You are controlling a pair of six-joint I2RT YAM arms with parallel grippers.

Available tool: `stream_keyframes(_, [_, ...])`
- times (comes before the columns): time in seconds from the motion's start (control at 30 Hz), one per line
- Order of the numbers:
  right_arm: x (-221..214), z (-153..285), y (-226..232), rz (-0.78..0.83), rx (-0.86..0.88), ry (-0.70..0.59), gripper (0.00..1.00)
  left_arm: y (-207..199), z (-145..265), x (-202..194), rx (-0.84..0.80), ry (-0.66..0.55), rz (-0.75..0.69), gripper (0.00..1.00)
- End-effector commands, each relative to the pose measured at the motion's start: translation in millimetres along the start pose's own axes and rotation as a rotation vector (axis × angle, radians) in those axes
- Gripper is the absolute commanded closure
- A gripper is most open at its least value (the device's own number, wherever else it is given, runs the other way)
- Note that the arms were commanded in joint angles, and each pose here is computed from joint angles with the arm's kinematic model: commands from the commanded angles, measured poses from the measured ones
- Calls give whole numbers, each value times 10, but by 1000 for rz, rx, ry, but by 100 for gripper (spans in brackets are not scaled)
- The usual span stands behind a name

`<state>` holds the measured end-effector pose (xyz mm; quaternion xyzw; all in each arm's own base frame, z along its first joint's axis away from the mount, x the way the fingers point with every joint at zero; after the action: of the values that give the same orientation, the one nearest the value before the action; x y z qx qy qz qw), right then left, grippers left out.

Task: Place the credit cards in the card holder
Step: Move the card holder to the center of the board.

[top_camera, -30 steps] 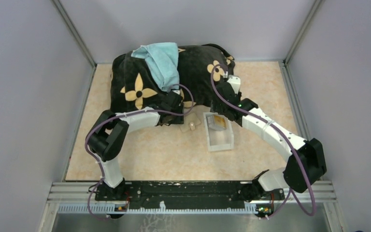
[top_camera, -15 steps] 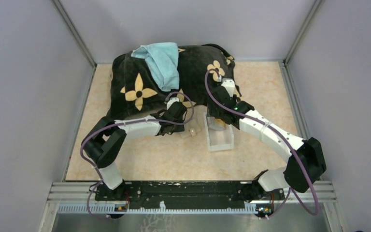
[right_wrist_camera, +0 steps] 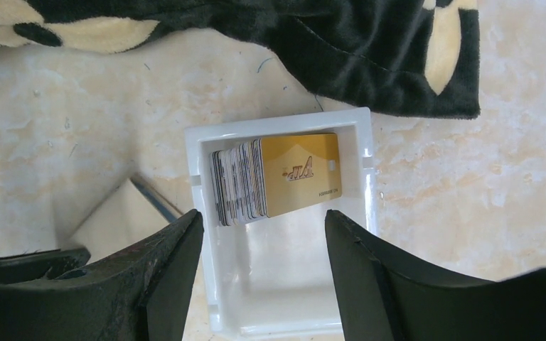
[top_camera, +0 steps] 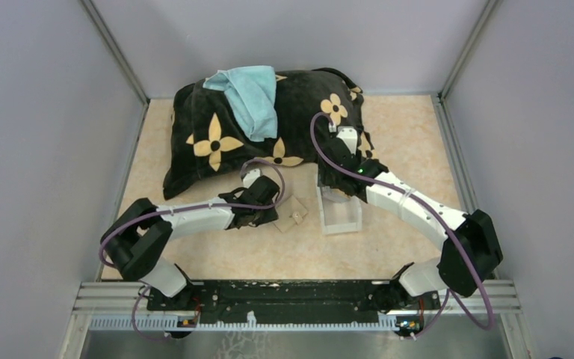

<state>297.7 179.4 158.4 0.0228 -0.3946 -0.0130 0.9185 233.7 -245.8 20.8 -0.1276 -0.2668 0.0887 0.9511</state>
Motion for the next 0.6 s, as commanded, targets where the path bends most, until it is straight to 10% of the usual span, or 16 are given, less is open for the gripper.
stream_keyframes(0.0, [-7, 1, 10, 34, 7, -3, 36, 1039, 202, -952, 338, 327, 13, 64])
stream_keyframes(0.57, [-89, -94, 30, 120, 12, 35, 36, 807, 655, -1074, 188, 316, 414, 66])
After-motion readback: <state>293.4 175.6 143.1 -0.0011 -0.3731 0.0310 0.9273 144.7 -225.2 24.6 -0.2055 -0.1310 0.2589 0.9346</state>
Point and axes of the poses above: each gripper's point midway between its finger pads, its own z axis back along the fingers, its own y axis along the line the jaws close on, x = y × z, the point moved 1 cm from there along z, back along the fingers, and after that the axes turned 1 degree about -z, right-handed, at the moved point
